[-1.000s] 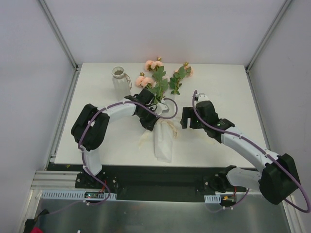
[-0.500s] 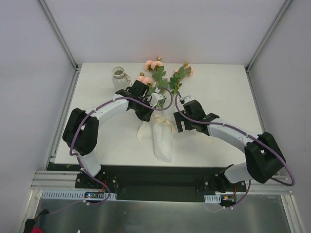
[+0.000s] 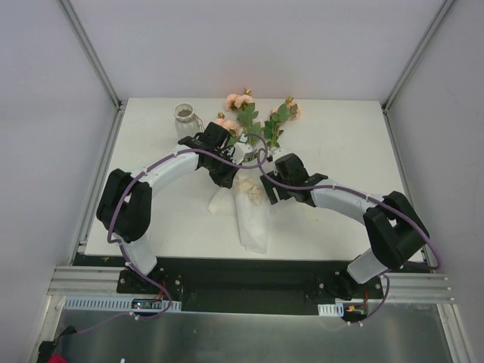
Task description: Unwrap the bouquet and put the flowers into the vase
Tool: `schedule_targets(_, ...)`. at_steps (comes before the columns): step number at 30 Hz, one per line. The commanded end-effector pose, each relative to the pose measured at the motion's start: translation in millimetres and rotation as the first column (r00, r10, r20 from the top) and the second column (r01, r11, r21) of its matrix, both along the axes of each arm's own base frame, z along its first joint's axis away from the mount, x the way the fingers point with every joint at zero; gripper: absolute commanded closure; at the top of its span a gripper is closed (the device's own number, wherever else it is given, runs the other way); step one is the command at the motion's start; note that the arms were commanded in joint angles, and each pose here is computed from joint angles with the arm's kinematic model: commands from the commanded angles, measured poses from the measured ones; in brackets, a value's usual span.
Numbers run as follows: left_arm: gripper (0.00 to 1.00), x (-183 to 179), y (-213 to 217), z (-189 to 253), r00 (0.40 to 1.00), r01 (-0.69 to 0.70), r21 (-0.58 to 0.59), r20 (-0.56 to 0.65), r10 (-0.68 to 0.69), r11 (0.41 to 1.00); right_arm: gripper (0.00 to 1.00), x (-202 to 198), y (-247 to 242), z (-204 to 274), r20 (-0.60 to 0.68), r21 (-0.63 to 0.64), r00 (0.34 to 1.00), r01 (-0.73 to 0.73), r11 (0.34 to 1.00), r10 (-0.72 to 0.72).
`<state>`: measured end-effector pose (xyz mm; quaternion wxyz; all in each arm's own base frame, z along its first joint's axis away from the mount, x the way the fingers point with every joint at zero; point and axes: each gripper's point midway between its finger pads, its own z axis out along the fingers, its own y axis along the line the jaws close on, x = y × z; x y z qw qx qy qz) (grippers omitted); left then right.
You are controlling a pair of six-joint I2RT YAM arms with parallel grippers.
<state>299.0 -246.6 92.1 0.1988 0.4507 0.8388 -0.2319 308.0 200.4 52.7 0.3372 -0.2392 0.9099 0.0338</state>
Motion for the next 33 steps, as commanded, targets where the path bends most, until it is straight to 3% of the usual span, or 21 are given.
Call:
schedule_targets(1,1.0,-4.5,1.3,3.0,1.0,0.005,-0.001,-0.015,-0.005,1.0,0.18,1.6,31.3,8.9,0.011,0.091,0.995,-0.103,0.991,0.102)
schedule_targets(8,1.0,-2.0,3.1,-1.4,1.0,0.008,0.017,-0.01,-0.008,1.0,0.42,6.9,52.4,0.3,-0.018,0.112,0.984,-0.175,0.978,0.178)
schedule_targets(11,1.0,-0.1,4.3,-4.2,1.0,0.006,0.026,-0.01,-0.005,1.0,0.62,9.8,54.5,4.4,-0.001,0.117,0.983,-0.18,0.977,0.182)
schedule_targets(12,1.0,0.9,5.6,-3.8,1.0,0.0,0.028,-0.008,0.0,1.0,0.75,10.0,54.3,7.4,0.007,0.119,0.984,-0.177,0.977,0.177)
schedule_targets(14,1.0,0.8,5.9,-1.6,1.0,-0.003,0.024,-0.007,0.004,1.0,0.79,14.7,43.4,16.4,0.04,0.098,0.992,-0.127,0.987,0.123)
schedule_targets(17,1.0,-1.6,7.9,1.4,1.0,-0.006,0.024,-0.007,0.006,1.0,0.59,12.3,25.1,29.7,0.044,0.127,0.999,-0.022,0.992,0.016)
schedule_targets(18,1.0,-3.0,9.0,2.2,1.0,-0.008,0.025,-0.009,0.008,1.0,0.44,7.1,16.9,28.7,0.015,0.123,1.0,0.023,0.992,-0.025)
schedule_targets(19,1.0,-3.4,9.6,5.1,1.0,-0.008,0.021,-0.002,0.008,1.0,0.37,6.6,13.0,37.9,-0.003,0.18,0.994,0.104,0.978,-0.105)
schedule_targets(21,1.0,-5.4,11.9,5.7,1.0,-0.005,0.025,0.003,0.005,1.0,0.29,-4.4,11.2,38.3,-0.068,0.243,0.985,0.172,0.955,-0.16)
schedule_targets(26,1.0,-8.9,15.9,10.0,1.0,-0.006,0.024,0.014,0.005,1.0,0.25,-13.6,28.7,54.2,-0.197,0.452,0.942,0.334,0.827,-0.273)
schedule_targets(33,1.0,-14.6,19.4,12.2,1.0,-0.009,0.021,0.014,0.009,1.0,0.29,-14.6,37.1,38.7,-0.409,0.552,0.816,0.578,0.602,-0.409)
